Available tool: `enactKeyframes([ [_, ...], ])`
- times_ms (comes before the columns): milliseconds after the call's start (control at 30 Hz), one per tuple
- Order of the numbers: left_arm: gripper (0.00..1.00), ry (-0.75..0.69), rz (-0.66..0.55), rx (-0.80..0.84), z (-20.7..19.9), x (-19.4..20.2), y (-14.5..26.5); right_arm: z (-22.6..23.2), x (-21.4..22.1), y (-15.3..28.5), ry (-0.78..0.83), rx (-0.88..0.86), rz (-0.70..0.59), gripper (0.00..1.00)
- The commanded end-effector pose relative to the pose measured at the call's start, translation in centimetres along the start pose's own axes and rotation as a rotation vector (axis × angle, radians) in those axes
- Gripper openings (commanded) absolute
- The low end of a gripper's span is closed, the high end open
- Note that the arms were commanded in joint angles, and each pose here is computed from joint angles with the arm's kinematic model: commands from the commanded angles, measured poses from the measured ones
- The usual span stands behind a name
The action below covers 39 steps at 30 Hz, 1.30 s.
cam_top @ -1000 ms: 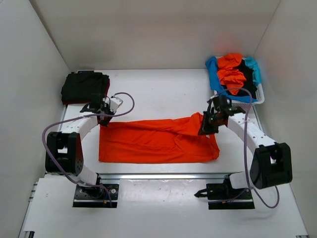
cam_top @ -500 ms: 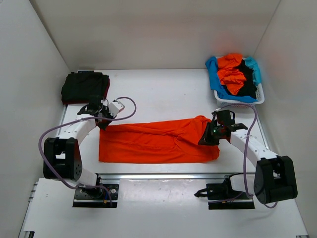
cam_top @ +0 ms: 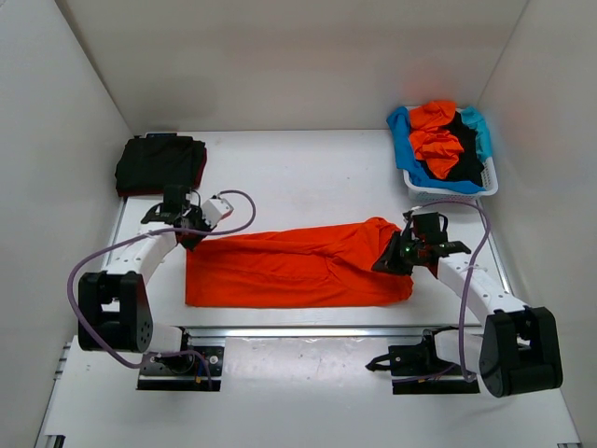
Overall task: Fold and stack the t-shirts
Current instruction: Fold the other side of the tshirt into a rectangle
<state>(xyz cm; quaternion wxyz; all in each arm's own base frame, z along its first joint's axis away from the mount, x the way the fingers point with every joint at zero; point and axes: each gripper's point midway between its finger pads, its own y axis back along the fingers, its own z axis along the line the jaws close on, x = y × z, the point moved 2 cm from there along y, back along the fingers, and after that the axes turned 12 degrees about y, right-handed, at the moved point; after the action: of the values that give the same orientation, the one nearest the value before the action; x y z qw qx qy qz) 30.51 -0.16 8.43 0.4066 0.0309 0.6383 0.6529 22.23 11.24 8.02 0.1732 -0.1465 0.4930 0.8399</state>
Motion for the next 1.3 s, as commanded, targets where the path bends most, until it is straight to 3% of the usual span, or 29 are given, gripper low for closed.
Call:
enactKeyframes([
  [0,0.00,-0.089,0.005,0.006,-0.9,0.8,0.2,0.1,0.6,-0.1,-0.019,-0.028,-0.017,0.00],
  [200,0.00,-0.094,-0.015,-0.015,-0.7,0.3,0.2,0.3,0.8,-0.3,-0.015,-0.037,-0.018,0.00],
  [400,0.12,-0.178,0.042,0.058,-2.1,1.9,0.9,0.2,1.2,-0.7,-0.029,-0.040,-0.011,0.00],
  [500,0.44,-0.165,0.056,0.015,-1.7,2.5,1.4,-0.1,1.4,-0.8,-0.033,-0.039,-0.011,0.00],
  [767,0.46,-0.147,0.072,-0.025,-1.8,3.5,3.2,-1.3,2.7,-1.2,-0.033,-0.029,0.020,0.03],
  [800,0.46,-0.138,0.065,-0.039,-1.7,3.3,3.6,-1.3,2.6,-1.2,-0.017,-0.023,0.018,0.08],
  [933,0.50,-0.045,-0.057,-0.047,-1.5,-0.6,5.9,-1.8,2.7,-0.5,0.039,0.007,0.024,0.15],
  [1000,0.57,-0.039,-0.139,-0.023,-2.2,-3.7,7.1,-1.8,3.0,-0.1,0.052,-0.008,0.023,0.37],
  [1033,0.59,-0.065,-0.159,0.000,-3.8,-5.0,7.2,-2.0,3.4,0.0,0.051,-0.009,0.037,0.43],
  [1167,0.65,-0.166,-0.224,0.013,-8.6,-8.0,6.1,0.9,-0.2,1.8,0.171,-0.018,-0.086,0.43],
  [1267,0.68,-0.121,-0.222,0.064,-9.4,-8.7,4.6,3.9,-2.7,2.5,0.262,-0.047,-0.147,0.58],
])
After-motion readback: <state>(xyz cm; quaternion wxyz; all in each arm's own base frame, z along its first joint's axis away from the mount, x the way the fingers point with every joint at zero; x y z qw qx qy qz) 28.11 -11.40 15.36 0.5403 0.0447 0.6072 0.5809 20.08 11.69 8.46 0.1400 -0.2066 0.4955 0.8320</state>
